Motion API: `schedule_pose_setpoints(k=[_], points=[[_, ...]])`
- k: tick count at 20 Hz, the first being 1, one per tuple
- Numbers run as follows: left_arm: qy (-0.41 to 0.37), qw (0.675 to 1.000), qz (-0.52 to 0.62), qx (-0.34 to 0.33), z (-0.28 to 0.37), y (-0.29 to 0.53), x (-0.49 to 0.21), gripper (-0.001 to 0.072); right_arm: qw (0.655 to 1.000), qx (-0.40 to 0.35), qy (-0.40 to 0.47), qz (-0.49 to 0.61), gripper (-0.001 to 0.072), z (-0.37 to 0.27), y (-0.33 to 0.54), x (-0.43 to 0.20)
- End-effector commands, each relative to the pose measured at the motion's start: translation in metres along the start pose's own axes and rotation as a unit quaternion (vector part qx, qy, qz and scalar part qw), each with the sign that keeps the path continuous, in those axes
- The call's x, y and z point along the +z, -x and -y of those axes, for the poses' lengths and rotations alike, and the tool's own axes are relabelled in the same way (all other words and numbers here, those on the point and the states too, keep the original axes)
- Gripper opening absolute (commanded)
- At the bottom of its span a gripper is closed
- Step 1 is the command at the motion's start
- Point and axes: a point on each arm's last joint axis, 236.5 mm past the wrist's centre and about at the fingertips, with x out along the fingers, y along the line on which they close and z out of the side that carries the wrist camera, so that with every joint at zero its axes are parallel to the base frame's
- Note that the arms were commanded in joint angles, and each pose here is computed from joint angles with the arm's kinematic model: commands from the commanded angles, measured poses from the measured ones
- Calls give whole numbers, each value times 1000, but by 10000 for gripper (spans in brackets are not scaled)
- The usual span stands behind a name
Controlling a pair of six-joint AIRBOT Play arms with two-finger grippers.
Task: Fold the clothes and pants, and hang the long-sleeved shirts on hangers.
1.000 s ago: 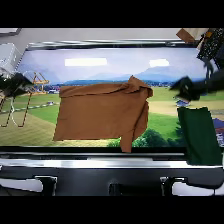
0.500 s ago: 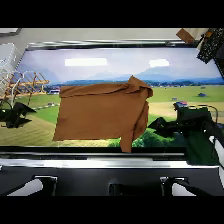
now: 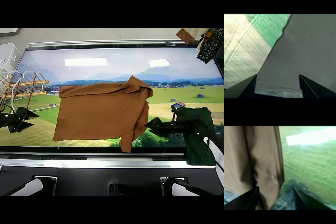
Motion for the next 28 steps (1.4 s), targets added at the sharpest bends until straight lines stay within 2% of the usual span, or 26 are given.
schedule_pose_setpoints(k=[1,4,5,6,7,10,14,17,28], points=[[-3,1000,1,0,0,0,0,602,1000,8,-9,3,469,0,-10,3],[-3,1000,1,0,0,0,0,603,1000,-9,11,-13,464,-4,-33,-7],[-3,1000,0,0,0,0,0,602,1000,-15,17,-19,398,-5,-41,-12],[-3,1000,-1,0,-1,0,-1,603,999,-23,23,-24,257,-5,-44,-16],[-6,1000,-5,3,-2,0,-3,603,999,-25,24,-24,41,-5,-45,-16],[-24,998,-41,28,-25,-12,-26,603,999,-32,44,-4,31,-9,-36,-9],[-16,994,-111,-1,-36,-55,-84,602,998,-26,59,-1,32,-24,-21,-14],[7,992,-129,12,-54,-78,-112,599,998,-15,57,-14,32,-34,-15,-23],[8,995,-96,24,-51,-102,-101,581,997,4,79,-1,32,-58,4,-29]])
